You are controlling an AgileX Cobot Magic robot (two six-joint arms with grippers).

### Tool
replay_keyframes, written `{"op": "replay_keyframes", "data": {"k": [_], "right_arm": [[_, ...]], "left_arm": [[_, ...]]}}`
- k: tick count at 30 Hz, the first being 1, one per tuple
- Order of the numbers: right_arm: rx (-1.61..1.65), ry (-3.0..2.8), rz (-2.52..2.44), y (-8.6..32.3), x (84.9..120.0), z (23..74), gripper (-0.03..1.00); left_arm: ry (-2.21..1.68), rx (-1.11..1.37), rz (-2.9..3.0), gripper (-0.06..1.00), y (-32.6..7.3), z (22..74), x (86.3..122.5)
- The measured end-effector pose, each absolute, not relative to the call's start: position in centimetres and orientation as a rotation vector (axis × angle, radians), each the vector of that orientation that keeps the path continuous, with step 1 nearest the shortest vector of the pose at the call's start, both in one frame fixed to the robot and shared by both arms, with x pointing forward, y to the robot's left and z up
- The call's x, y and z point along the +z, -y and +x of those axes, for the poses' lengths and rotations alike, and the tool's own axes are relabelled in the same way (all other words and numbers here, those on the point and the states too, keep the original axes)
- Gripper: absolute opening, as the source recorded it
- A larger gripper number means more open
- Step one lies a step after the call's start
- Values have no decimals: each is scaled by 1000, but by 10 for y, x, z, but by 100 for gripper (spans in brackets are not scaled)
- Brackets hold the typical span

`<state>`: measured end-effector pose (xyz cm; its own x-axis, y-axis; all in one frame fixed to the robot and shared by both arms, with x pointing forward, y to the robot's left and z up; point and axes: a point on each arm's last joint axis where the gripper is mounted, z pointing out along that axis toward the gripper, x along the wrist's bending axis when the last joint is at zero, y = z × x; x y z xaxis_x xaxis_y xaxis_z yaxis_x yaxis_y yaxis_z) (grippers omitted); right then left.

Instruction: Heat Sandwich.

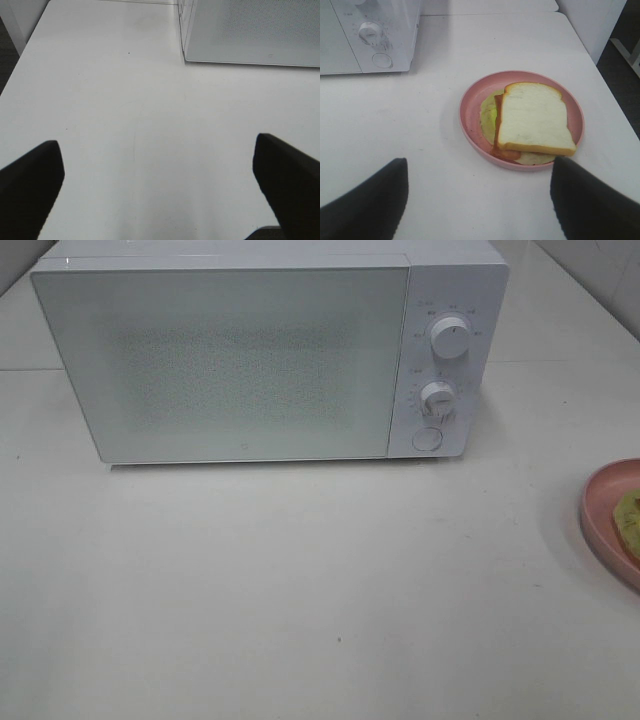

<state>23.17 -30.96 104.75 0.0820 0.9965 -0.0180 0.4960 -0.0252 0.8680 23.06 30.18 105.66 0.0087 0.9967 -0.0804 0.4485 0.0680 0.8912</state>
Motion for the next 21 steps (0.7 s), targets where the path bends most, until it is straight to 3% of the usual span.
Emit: {"op": "replay_keyframes", "data": {"k": [21], "right_arm": [[856,-1509,1621,310,1047,232,76]], "left_arm": [[-1553,874,1492,97,-302,231,1057]]}}
